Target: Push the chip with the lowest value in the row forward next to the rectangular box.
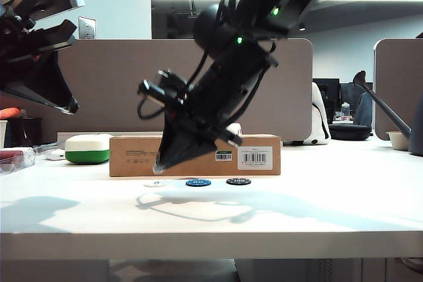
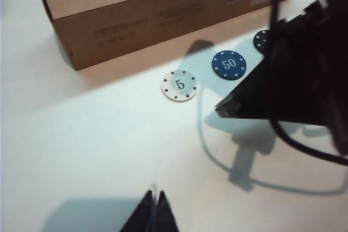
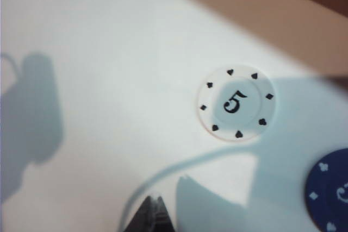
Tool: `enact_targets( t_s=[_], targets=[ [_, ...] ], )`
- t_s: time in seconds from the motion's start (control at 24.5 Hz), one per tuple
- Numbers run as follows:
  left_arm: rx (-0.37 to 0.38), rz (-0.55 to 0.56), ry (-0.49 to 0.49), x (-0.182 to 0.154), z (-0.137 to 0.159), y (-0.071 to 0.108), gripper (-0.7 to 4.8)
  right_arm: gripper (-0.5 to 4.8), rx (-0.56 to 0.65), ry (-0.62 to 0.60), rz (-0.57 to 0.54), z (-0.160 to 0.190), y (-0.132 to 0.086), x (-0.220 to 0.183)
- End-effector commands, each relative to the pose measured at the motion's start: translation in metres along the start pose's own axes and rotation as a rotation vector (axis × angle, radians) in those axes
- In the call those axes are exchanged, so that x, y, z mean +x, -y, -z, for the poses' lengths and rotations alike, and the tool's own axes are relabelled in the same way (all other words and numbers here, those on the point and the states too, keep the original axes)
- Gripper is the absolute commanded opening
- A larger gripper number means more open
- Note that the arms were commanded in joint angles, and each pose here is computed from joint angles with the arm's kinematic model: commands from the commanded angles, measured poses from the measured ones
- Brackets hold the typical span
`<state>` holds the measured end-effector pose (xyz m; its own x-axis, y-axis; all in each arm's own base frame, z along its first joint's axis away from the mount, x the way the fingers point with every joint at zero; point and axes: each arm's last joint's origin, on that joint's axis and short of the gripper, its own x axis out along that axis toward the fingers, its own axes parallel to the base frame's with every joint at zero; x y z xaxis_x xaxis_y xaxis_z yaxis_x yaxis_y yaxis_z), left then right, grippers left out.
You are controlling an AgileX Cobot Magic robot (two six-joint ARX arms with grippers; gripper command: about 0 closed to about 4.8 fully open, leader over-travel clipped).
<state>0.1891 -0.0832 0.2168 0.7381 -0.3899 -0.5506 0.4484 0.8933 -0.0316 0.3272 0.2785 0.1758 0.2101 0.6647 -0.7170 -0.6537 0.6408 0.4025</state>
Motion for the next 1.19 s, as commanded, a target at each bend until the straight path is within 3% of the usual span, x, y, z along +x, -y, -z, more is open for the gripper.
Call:
enact_targets(
  t_s=[0.04,1.19],
  targets=[
    [0.002,0.000,0.018,-0.001,-0.002,0.000,-0.05,-0.09,-0.011,-0.002,-0.007,-0.001,0.003,0.008],
    [0.002,0.001,0.019,-0.001,-0.003,0.000,-0.05,-0.09,-0.008,-0.001,0.062,0.009,0.018,0.039]
  ],
)
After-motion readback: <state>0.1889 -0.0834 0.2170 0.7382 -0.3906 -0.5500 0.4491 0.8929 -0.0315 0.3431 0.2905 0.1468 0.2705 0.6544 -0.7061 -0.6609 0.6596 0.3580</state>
